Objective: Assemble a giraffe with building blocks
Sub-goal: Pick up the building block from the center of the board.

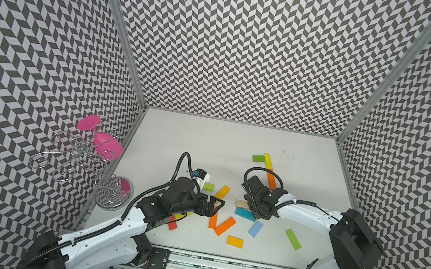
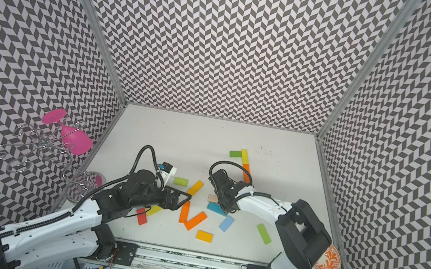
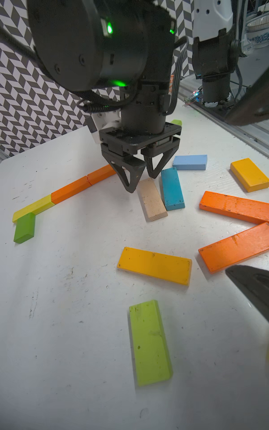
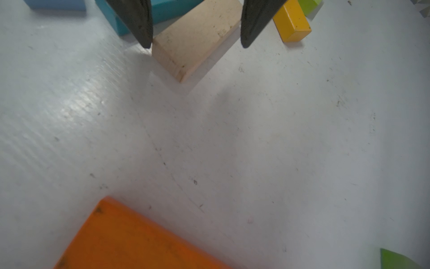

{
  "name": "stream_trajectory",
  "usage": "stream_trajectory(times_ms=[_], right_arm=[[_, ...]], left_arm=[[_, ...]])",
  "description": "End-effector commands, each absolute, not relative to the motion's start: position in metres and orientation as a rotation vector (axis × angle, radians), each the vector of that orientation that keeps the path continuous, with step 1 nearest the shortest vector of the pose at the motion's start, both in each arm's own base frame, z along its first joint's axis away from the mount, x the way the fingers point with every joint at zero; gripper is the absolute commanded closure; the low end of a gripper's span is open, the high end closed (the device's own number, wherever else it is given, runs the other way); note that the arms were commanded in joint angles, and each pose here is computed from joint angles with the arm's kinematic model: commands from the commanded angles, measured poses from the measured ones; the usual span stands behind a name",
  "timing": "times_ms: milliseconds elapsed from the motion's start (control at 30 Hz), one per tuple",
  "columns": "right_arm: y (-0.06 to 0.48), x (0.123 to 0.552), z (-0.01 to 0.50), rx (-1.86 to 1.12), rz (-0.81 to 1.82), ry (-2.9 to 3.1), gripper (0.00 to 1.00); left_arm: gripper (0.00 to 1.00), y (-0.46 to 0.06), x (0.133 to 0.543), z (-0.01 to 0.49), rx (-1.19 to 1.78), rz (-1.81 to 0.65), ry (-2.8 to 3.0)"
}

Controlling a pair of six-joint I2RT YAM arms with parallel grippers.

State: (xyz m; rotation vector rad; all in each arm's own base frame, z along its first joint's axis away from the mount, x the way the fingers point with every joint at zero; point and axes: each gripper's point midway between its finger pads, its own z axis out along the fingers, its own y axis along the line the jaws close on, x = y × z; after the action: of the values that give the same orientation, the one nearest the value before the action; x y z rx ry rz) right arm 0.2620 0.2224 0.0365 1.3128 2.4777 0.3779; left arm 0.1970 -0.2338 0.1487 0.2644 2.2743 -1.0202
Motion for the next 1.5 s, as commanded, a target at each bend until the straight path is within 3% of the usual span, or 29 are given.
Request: stream_trajectory(times_ms=[0, 300, 867, 1067, 1300, 1467], right_arm=[[0.236, 0.272, 0.037, 1.34, 0.459, 2.47, 0.41], [0.241, 0.269, 0.02, 1.349, 0.436, 2.543, 0.46], [0.224, 0.254, -0.013, 1.245, 0.049, 2.828, 0.54], [0.22, 0.263, -0.019, 1.156, -0.109, 2.877, 0.63], [0.227, 0.272, -0.017, 1.156, -0.087, 2.88, 0.73], [0.235, 0.296, 0.032, 1.169, 0.086, 2.755, 0.79]], left_arm=[[0.06, -0.235, 0.2, 0.15, 0.279, -1.028, 2.249], [0.05, -0.232, 0.203, 0.147, 0.277, -1.015, 2.253], [0.05, -0.225, 0.209, 0.164, 0.266, -0.988, 2.234], [0.05, -0.222, 0.211, 0.169, 0.264, -0.979, 2.224], [0.05, -0.212, 0.216, 0.172, 0.257, -0.945, 2.221], [0.05, -0.212, 0.217, 0.171, 0.265, -0.954, 2.223]])
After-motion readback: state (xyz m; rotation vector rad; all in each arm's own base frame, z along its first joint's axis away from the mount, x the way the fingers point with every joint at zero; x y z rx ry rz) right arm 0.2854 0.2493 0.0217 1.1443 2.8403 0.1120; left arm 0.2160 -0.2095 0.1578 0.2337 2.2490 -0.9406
